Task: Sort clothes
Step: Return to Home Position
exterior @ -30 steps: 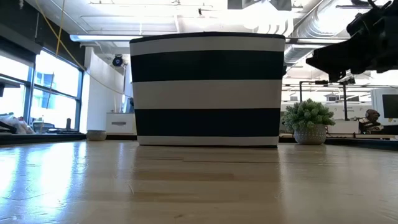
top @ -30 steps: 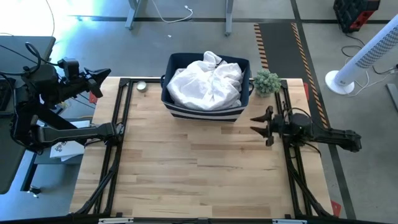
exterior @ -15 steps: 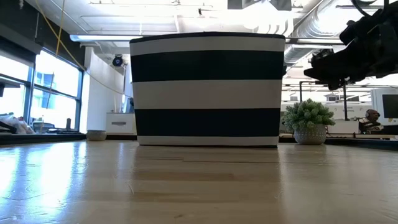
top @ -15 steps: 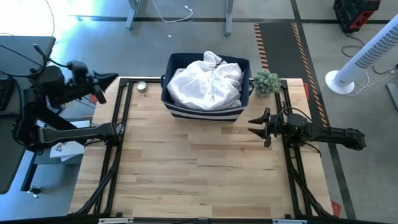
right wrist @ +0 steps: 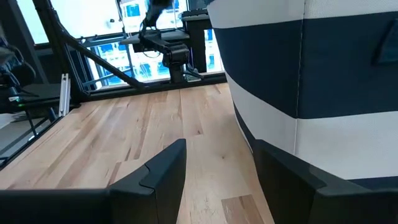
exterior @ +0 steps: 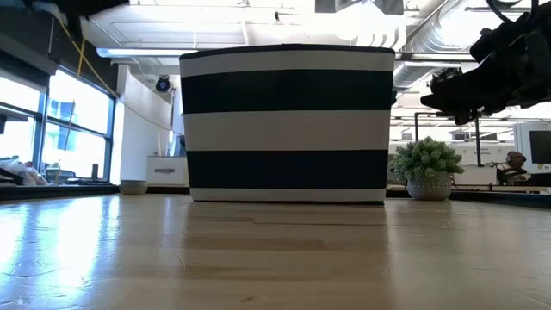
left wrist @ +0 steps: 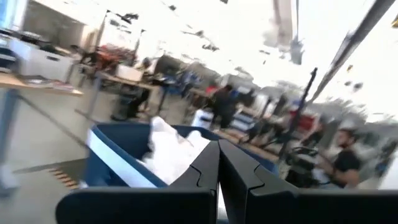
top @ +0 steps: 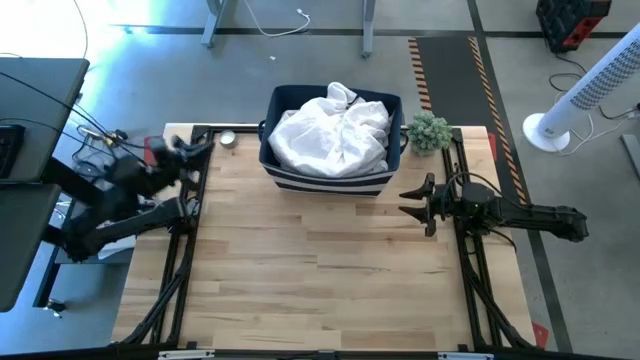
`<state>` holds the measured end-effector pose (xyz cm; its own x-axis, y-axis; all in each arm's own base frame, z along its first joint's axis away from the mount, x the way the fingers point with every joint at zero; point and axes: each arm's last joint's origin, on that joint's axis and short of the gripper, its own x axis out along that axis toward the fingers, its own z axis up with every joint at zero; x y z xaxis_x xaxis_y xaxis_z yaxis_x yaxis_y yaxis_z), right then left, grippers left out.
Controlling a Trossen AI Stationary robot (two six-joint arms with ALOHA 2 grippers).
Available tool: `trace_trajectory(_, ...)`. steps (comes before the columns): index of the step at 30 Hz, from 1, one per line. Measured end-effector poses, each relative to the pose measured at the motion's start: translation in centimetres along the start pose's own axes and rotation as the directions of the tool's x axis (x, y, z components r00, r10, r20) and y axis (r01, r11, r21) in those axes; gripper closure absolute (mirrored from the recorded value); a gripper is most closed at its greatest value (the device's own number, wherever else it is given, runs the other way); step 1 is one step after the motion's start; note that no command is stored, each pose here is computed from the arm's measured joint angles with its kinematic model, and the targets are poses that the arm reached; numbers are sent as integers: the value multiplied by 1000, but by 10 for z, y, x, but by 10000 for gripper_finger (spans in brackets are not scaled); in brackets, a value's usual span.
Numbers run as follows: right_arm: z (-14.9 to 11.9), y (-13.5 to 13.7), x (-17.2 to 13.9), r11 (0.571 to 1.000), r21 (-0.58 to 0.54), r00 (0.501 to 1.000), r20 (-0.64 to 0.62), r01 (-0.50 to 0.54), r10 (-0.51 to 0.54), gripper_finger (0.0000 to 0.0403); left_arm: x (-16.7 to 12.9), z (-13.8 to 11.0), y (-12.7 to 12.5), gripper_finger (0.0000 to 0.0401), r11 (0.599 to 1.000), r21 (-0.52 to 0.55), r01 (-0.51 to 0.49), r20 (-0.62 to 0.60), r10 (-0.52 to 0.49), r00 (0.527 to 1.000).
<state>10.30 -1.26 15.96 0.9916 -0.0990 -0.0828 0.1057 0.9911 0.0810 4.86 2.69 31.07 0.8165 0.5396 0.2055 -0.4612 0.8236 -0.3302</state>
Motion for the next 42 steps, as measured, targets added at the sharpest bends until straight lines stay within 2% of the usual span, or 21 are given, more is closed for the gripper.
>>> trace_trajectory(4,0,0,0,1000,0,1000,0,-1,1,219,8,-50,13,401,991,-90,102,76,-95,993)
trace_trajectory(7,0,0,0,1000,0,1000,0,-2,2,219,14,-87,21,401,974,-157,162,30,-160,987)
trace_trajectory(10,0,0,0,1000,0,1000,0,-2,2,219,16,-111,27,401,954,-225,200,1,-205,979)
trace_trajectory(12,0,0,0,1000,0,1000,0,-2,2,219,16,-124,31,401,956,-229,186,-36,-199,979)
trace_trajectory(16,0,0,0,1000,0,1000,0,-2,2,219,16,-143,38,396,976,-211,53,-224,-101,969)
trace_trajectory(19,0,0,0,1000,0,1000,-1,-2,2,219,14,-150,41,393,979,-202,10,-304,-72,950)
trace_trajectory(23,0,0,0,1000,0,1000,-1,-2,2,219,14,-151,41,392,980,-198,11,-319,-75,945)
trace_trajectory(26,0,0,0,1000,0,1000,-1,-2,2,219,15,-153,42,392,991,-136,2,-335,-48,941)
trace_trajectory(29,0,0,0,1000,0,1000,-1,-2,2,219,13,-154,36,392,995,-30,90,-342,-95,935)
trace_trajectory(34,0,0,0,1000,0,1000,0,-2,2,219,9,-153,26,391,970,60,236,-328,-204,922)
trace_trajectory(39,0,0,0,1000,0,1000,0,-2,2,219,5,-148,20,386,953,49,298,-283,-273,919)
trace_trajectory(42,0,0,0,1000,0,1000,-1,-2,2,219,3,-150,15,376,946,-2,324,-297,-309,903)
